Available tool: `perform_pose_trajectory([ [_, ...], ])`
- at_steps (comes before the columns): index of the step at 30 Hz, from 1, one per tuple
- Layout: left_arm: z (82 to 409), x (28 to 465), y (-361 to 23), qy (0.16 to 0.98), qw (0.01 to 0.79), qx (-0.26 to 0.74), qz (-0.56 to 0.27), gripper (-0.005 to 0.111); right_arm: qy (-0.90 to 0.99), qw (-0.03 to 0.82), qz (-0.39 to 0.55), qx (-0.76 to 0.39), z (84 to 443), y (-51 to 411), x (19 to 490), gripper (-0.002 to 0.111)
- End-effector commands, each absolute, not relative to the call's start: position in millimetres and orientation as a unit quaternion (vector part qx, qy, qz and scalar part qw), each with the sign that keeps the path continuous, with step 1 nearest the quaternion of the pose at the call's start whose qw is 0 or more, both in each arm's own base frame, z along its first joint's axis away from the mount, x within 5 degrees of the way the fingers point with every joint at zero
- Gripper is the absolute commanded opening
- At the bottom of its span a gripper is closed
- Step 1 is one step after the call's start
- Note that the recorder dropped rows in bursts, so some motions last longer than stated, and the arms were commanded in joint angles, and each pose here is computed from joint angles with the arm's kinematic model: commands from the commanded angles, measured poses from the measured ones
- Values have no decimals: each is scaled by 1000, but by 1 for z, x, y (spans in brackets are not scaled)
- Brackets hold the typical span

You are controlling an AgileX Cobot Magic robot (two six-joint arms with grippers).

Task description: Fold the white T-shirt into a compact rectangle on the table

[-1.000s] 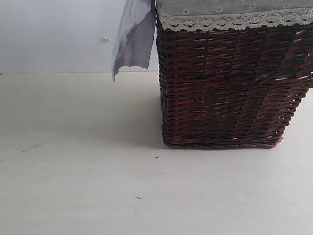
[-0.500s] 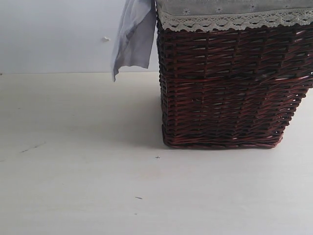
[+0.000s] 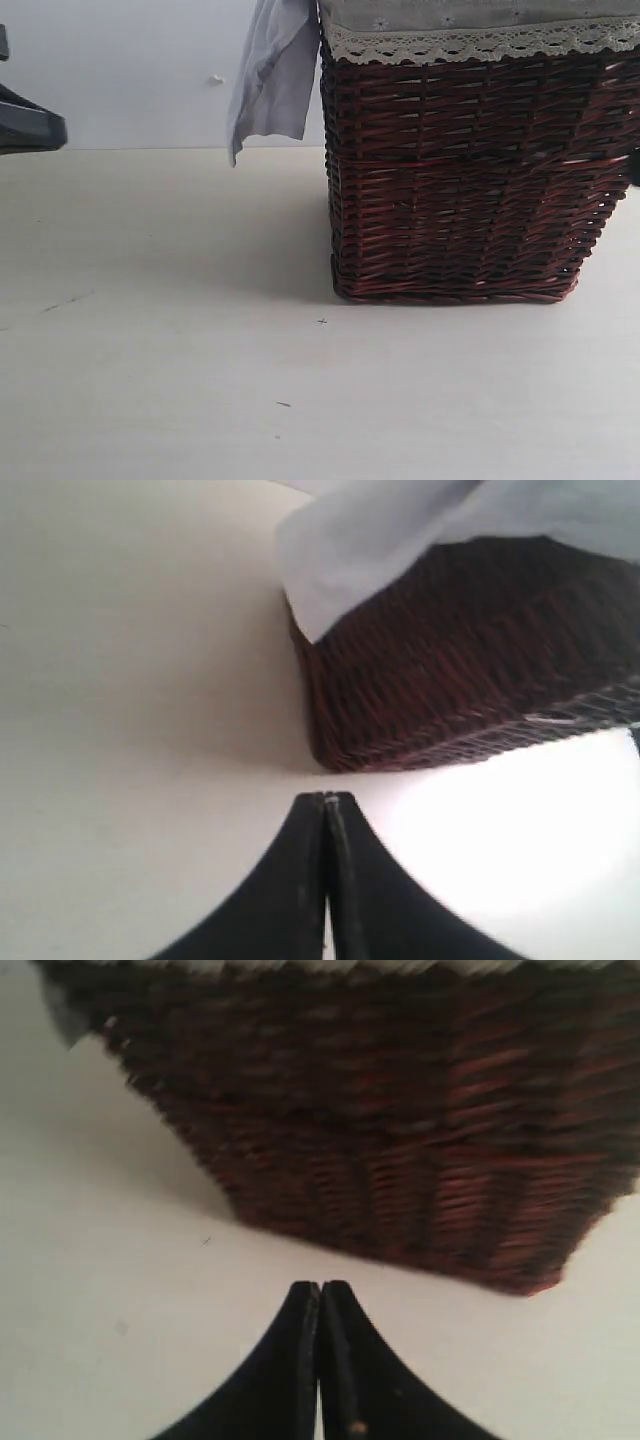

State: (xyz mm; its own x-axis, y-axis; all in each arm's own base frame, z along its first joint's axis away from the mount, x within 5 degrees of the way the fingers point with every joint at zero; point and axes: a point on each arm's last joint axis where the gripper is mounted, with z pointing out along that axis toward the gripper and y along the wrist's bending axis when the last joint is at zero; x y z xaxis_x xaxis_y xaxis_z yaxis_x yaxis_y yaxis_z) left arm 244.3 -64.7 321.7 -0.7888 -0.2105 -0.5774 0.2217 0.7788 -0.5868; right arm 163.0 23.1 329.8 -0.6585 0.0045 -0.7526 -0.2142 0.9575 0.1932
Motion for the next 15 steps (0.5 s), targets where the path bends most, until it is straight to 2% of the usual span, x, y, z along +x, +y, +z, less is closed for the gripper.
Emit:
perform_pose_trajectory([
  [1, 304, 263, -85, 852, 318, 139, -393, 6, 907, 334, 210, -149, 312, 44, 180, 0],
  [2, 299, 264, -88, 850, 322, 171, -381, 13, 907, 327, 219, -152, 309, 47, 183, 0],
  [5, 294, 272, -101, 827, 387, 272, -305, 47, 913, 300, 228, -159, 297, 53, 195, 0],
  [6, 294, 274, -104, 818, 409, 293, -278, 52, 913, 295, 227, -166, 295, 55, 197, 0],
  [8, 291, 279, -115, 799, 445, 343, -216, 54, 911, 295, 223, -183, 290, 59, 201, 0],
  [15, 258, 299, -143, 788, 461, 395, -106, 55, 906, 313, 206, -198, 284, 65, 213, 0],
])
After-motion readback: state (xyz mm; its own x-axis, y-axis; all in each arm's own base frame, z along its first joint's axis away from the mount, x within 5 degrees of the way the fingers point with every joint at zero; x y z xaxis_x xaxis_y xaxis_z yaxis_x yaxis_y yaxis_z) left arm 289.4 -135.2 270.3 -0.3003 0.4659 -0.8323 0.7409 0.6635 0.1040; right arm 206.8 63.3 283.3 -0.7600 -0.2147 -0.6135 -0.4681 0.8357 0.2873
